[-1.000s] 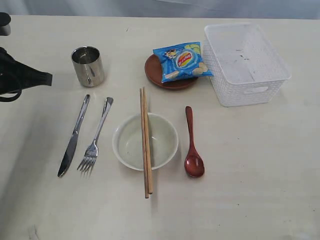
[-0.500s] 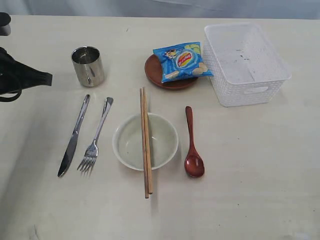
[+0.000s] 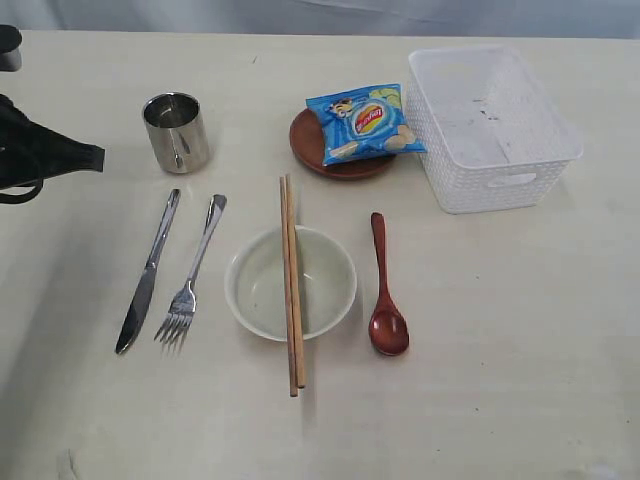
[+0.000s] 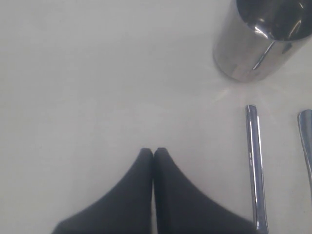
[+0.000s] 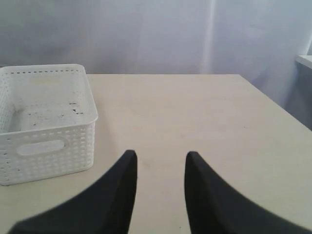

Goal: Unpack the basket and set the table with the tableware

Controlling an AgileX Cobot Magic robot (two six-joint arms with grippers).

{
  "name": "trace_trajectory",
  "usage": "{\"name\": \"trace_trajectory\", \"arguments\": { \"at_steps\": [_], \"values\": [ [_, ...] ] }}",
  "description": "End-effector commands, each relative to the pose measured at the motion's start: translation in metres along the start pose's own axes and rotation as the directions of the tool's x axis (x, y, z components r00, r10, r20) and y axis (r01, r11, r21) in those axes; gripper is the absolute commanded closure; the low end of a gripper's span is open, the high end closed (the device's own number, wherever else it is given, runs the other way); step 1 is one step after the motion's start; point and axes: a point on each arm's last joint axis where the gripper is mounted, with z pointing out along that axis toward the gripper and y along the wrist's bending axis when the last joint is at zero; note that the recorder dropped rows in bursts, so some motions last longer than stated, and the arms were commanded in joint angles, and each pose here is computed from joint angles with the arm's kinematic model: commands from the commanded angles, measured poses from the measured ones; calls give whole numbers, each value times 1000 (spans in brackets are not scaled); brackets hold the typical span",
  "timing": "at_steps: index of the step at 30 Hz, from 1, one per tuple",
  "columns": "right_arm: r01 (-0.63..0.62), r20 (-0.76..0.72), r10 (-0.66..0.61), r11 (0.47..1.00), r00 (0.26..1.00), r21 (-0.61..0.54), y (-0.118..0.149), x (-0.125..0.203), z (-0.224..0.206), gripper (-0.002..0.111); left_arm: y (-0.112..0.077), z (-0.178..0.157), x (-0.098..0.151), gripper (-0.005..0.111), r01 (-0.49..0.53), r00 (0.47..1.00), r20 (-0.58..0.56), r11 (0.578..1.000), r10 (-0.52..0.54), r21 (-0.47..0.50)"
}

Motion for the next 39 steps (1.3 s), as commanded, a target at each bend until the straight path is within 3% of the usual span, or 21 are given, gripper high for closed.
{"name": "trace_trajectory", "arguments": {
  "at_steps": [1,23,26,31,34,39],
  "values": [
    [-43,2,43,999,999,-5,1,1,0,76,1,0,1,107,19,1000,-5,1000,-19,-2],
    [-41,2,41,999,999,-5,1,1,0,76,1,-1,0,107,8,1000,1,1000,-8,-1],
    [-41,2,41,999,999,-5,1,1,0,76,4,-17,-7,107,-78,994,78,997,78,-12],
    [-41,2,41,999,999,-5,1,1,0,76,16,-72,-9,107,40,955,293,999,-49,36],
    [-41,2,41,999,999,-5,1,1,0,76,26,-108,10,107,89,888,445,993,-112,72],
    [-41,2,41,999,999,-5,1,1,0,76,38,-138,66,107,125,805,576,990,-144,72]
  ]
}}
